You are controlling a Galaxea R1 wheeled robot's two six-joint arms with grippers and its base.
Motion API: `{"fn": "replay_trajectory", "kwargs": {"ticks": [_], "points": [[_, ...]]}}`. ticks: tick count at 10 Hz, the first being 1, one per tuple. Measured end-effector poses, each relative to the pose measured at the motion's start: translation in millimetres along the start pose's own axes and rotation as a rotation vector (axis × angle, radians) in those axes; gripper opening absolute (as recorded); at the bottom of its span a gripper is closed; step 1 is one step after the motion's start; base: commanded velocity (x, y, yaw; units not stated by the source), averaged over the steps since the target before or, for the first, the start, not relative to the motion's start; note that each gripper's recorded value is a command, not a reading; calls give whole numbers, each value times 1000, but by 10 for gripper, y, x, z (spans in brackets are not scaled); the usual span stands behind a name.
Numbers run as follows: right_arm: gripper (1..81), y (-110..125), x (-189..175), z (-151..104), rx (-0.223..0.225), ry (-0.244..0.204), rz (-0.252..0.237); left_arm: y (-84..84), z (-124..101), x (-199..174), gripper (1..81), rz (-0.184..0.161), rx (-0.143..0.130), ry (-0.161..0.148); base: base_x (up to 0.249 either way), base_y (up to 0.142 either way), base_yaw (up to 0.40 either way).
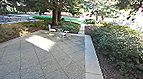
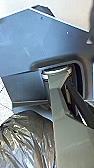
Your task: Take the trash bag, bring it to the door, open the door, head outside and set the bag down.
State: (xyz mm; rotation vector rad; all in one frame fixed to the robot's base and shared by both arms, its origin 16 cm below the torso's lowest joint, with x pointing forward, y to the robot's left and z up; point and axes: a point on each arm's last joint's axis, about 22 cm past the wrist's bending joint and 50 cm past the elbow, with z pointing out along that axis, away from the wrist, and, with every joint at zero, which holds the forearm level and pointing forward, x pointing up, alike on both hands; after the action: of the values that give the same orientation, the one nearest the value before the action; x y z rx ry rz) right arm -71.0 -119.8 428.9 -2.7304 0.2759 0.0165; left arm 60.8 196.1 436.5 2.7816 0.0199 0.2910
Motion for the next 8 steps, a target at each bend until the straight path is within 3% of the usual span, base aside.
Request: {"fn": "replay_trajectory", "kwargs": {"ticks": [1,2,5,8], "points": [[811,13,9,-5,-3,-17,-25,42,-66,-26,10,-35,-29,8,0,0,0],[811,29,21,-11,-6,-35,-53,-17,-159,-32,10,-71,-42,18,0,0,0],[811,65,45,-23,-14,-88,-125,-428,-487,413,10,-166,-41,89,0,0,0],[811,70,41,-24,-15,-95,-128,-503,-649,1301,10,-187,-85,131,0,0,0]]}}
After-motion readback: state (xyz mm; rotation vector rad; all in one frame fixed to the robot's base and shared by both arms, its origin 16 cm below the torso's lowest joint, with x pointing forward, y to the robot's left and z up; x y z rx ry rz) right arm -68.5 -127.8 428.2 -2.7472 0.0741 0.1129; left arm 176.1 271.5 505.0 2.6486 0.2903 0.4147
